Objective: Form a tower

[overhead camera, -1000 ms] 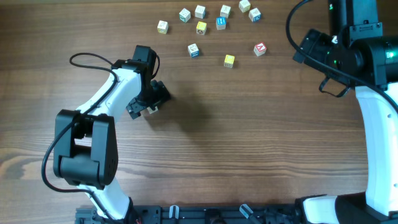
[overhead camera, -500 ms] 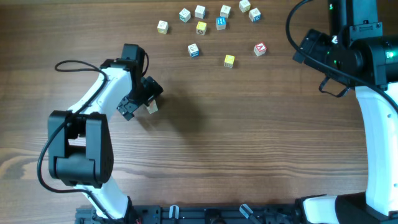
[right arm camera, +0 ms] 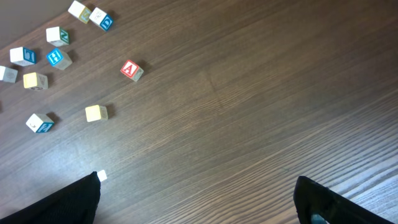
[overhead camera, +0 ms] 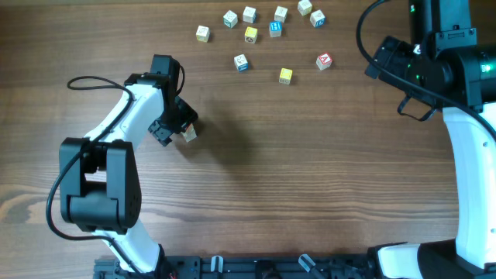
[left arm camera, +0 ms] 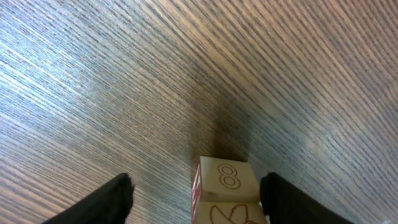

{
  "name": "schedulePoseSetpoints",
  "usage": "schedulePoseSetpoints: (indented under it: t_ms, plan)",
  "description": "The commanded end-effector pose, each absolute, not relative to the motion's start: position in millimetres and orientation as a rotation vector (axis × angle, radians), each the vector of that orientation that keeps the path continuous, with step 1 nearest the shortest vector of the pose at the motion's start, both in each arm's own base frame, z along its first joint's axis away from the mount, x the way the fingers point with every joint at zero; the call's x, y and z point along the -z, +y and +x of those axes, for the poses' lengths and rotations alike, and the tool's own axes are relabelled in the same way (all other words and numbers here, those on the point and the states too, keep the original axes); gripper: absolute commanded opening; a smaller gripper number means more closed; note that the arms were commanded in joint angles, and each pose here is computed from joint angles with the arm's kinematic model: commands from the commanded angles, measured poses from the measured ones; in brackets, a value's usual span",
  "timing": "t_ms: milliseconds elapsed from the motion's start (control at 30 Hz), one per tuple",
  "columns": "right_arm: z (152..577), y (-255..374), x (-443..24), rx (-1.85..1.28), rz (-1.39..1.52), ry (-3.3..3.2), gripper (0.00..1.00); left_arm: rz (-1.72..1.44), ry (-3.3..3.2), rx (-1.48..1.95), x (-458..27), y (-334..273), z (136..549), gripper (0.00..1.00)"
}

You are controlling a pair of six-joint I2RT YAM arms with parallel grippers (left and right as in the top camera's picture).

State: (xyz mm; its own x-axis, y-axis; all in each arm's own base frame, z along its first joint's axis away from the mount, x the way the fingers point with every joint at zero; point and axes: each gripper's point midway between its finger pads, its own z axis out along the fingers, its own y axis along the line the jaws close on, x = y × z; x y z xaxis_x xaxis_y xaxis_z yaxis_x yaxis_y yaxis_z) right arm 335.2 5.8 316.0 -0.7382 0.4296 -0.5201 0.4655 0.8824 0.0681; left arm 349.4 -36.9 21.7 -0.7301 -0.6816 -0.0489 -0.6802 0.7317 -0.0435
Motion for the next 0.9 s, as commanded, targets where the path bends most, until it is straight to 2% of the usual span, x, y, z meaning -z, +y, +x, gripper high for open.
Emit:
schedulePoseSetpoints:
  t_ms: [0,233,300,367,467,533,667,867]
  plan:
    - [337.6,1.1,-312.8,0.118,0.673,2.506,1.00,-1.142,2.884,0.018,-14.6,-35.8,344.9,0.65]
    - [337.7,1.1,-312.8,0.117,0.673,2.505,1.00,-1.142,2.883,0.019,-14.6,-35.9,345.2,0.64]
    - [337.7,1.1,-312.6,0.118,0.673,2.506,1.00,-1.143,2.884,0.019,-14.6,-35.9,345.1,0.70]
    - [337.6,1.1,-312.8,0.118,0.673,2.506,1.00,-1.144,2.888,0.032,-14.6,-37.5,344.9,0.82]
    - [337.7,1.1,-312.6,0.118,0.673,2.506,1.00,-1.147,2.898,0.079,-14.8,-43.0,345.2,0.86]
    - [337.6,1.1,-312.8,0.118,0.673,2.506,1.00,-1.146,2.895,0.081,-14.8,-43.1,346.1,0.82]
    - [337.6,1.1,-312.8,0.118,0.673,2.506,1.00,-1.143,2.887,0.088,-14.9,-43.4,348.4,0.65]
    - [337.7,1.1,-312.6,0.118,0.673,2.506,1.00,-1.140,2.882,0.092,-15.0,-43.6,349.9,0.57]
